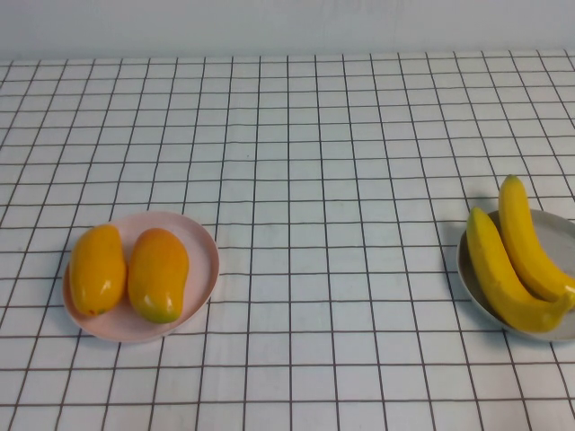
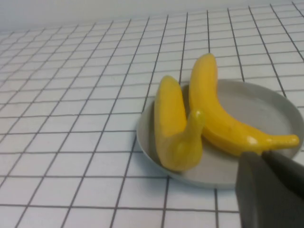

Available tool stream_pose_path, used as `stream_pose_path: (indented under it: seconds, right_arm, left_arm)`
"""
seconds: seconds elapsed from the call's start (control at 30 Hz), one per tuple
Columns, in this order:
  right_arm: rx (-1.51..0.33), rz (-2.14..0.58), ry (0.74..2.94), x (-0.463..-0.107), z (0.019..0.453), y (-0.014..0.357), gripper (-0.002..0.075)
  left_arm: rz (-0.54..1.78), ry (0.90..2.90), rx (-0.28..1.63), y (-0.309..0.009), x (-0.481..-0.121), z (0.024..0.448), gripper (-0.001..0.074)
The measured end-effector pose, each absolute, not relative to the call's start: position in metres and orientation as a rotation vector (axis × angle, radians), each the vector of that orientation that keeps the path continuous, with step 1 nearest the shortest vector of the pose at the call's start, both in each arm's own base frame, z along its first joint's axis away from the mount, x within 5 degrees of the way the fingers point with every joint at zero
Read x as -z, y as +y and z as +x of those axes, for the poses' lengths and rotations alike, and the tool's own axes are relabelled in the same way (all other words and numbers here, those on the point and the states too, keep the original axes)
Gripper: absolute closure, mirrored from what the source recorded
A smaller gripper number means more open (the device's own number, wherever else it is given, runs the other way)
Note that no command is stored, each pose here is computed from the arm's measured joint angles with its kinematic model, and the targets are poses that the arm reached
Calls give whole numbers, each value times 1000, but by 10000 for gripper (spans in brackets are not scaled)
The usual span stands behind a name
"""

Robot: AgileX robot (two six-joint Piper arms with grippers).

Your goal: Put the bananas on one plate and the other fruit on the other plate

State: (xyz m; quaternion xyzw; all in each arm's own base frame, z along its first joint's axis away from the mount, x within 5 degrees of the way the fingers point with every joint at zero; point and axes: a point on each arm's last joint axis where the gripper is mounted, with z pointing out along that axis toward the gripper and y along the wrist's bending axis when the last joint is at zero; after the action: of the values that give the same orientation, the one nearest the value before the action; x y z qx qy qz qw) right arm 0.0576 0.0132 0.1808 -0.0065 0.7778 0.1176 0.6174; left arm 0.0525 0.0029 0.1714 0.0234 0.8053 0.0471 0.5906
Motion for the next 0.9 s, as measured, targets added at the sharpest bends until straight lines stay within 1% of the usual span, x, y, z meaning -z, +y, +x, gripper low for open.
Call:
stream_pose_path:
  seconds: [0.2, 0.33, 0.7, 0.9]
  right_arm:
    - [-249, 141, 1813, -178, 58, 6, 741]
    - [-253, 182, 1839, -174, 55, 4, 741]
    - [-134, 30, 1847, -172, 54, 4, 741]
    - [-120, 12, 1850, -172, 54, 4, 741]
  left_arm:
    - [55, 1874, -110, 3, -171, 52, 740]
    - [55, 1874, -110, 3, -171, 52, 740]
    - [55, 1874, -110, 3, -171, 52, 740]
    - [55, 1874, -110, 3, -171, 52, 740]
